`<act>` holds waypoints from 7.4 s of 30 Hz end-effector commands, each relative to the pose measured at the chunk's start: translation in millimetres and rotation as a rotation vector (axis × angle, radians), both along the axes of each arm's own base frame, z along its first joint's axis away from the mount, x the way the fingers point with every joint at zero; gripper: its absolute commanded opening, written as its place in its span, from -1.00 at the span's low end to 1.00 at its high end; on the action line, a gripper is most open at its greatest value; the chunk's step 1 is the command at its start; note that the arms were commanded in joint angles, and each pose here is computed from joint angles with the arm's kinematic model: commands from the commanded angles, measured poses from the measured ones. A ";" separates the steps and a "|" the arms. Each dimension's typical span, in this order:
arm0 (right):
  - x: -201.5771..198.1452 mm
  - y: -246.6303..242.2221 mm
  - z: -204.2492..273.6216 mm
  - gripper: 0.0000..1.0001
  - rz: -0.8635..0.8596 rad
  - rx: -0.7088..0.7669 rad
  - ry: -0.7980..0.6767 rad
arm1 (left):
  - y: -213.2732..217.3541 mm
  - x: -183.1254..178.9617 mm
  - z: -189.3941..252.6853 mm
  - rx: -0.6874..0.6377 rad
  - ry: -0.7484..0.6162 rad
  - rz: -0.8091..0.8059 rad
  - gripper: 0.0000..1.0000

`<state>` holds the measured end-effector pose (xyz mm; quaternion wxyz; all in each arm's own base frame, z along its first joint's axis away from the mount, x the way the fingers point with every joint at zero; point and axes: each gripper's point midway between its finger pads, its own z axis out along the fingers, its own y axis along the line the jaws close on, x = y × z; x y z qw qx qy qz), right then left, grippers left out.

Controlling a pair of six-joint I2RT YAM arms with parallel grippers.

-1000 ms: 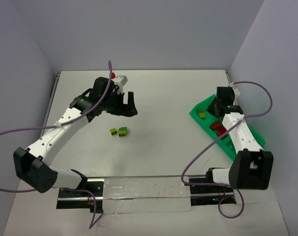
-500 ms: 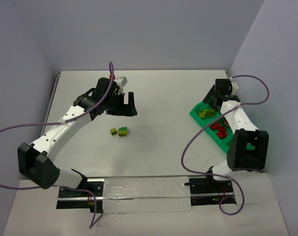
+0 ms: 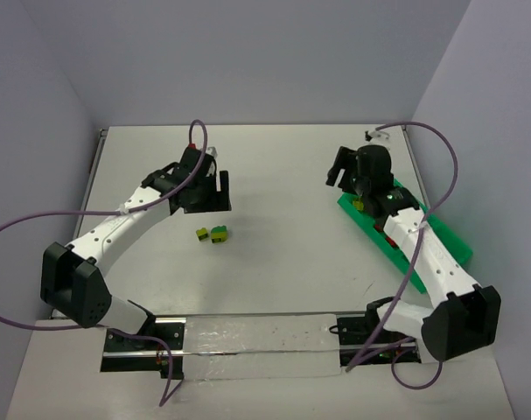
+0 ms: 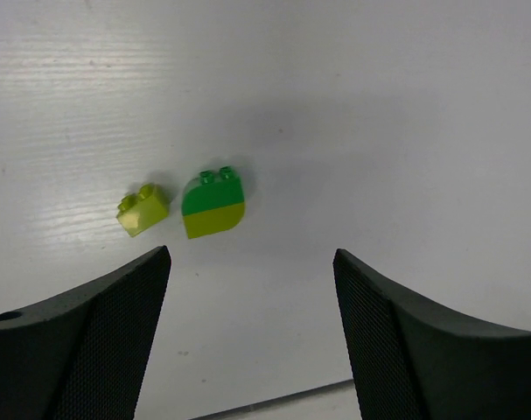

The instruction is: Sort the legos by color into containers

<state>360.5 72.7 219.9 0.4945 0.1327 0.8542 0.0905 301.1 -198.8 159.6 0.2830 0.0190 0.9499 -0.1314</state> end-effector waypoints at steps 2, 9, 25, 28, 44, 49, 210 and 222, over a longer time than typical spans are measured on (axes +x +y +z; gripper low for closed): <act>-27.1 42.1 -23.9 0.62 0.141 -0.023 0.043 | 39.1 7.7 -31.5 0.109 0.014 0.178 0.64; -35.9 51.2 -35.4 0.63 0.180 -0.028 0.070 | 61.4 12.7 -63.4 0.104 0.082 0.393 0.64; -36.4 56.1 -42.6 0.63 0.209 -0.032 0.101 | 64.5 6.4 -114.9 0.108 0.186 0.578 0.25; -36.7 55.9 -43.5 0.64 0.210 -0.035 0.106 | 64.8 3.7 -122.1 0.111 0.199 0.581 0.24; -36.4 54.1 -33.6 0.64 0.194 -0.025 0.081 | 48.0 30.6 -44.6 0.076 0.008 0.458 -0.99; -34.8 44.7 -26.3 0.64 0.142 -0.040 0.060 | -20.9 29.7 -29.3 0.051 0.007 0.208 -1.00; 8.8 36.5 -17.8 0.52 0.112 -0.038 0.051 | 6.1 -4.8 -79.7 0.138 0.106 0.091 0.88; -5.8 26.9 -23.5 0.53 0.103 -0.069 0.070 | -6.2 0.4 -114.8 0.131 0.170 0.134 0.89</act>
